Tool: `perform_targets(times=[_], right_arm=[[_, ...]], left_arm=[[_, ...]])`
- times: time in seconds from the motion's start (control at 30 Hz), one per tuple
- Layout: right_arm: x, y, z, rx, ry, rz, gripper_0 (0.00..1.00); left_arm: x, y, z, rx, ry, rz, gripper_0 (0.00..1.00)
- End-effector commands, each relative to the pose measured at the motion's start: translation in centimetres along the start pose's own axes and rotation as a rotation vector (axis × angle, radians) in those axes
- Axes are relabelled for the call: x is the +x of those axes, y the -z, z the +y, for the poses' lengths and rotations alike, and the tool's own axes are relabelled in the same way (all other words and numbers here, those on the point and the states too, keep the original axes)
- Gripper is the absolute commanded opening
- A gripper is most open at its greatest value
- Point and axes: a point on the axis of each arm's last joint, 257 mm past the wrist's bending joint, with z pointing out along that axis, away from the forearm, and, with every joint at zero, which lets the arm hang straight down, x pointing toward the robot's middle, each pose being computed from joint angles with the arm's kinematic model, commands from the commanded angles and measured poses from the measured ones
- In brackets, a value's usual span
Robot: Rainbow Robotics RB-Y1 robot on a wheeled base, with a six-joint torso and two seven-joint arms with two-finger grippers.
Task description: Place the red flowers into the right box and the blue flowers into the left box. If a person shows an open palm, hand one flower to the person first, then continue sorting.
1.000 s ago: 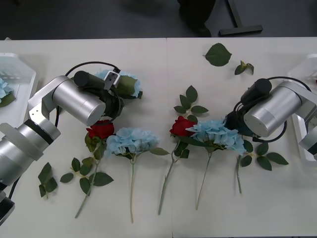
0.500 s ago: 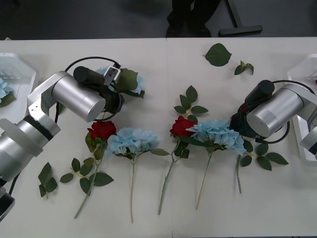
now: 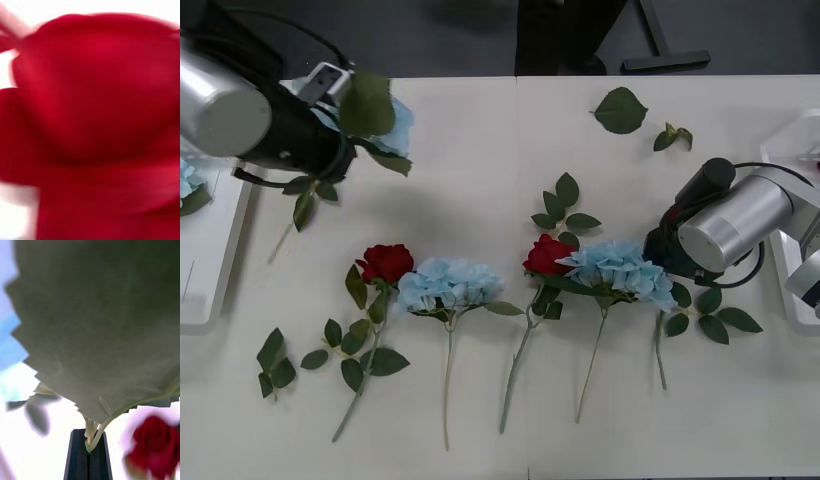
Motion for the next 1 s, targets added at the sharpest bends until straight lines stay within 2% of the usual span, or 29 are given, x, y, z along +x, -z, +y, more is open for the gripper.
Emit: perform_targets(times=[0.03, 0.2, 0.33, 0.47, 0.53, 0.63, 0.8, 0.93, 1.0], right_arm=[[-0.1, 0.0, 1.3, -0.022, -0.061, 0.018, 0.00], [-1.4, 1.0, 1.6, -0.037, -0.098, 0.037, 0.00], [-3.1, 3.2, 1.8, -0.051, -0.137, 0.060, 0.00], [-6.9, 7.4, 2.2, -0.130, -0.197, 0.071, 0.00], [-9.3, 9.8, 2.2, -0.183, -0.194, 0.051, 0.00], [-14.3, 14.3, 2.7, -0.310, -0.145, -0.044, 0.00], [-22.1, 22.6, 8.3, -0.575, 0.074, -0.324, 0.00], [-25.4, 29.2, 14.9, -0.823, 0.159, -0.492, 0.00], [-27.0, 31.9, 17.2, -0.875, 0.229, -0.606, 0.00]], left_arm=[[2.5, 7.6, 7.3, -0.079, 0.034, -0.003, 0.00], [8.4, 12.0, 13.2, -0.108, 0.070, 0.065, 0.00], [12.3, 13.5, 16.8, -0.135, 0.080, 0.098, 0.00], [16.9, 14.2, 20.6, -0.162, 0.096, 0.129, 0.00], [18.0, 14.3, 21.3, -0.158, 0.084, 0.138, 0.00], [18.6, 14.5, 22.0, -0.152, 0.075, 0.139, 0.00], [18.8, 14.6, 22.6, -0.163, 0.087, 0.137, 0.00], [18.9, 14.5, 22.7, -0.168, 0.087, 0.138, 0.00], [18.9, 14.6, 22.8, -0.170, 0.087, 0.139, 0.00]])
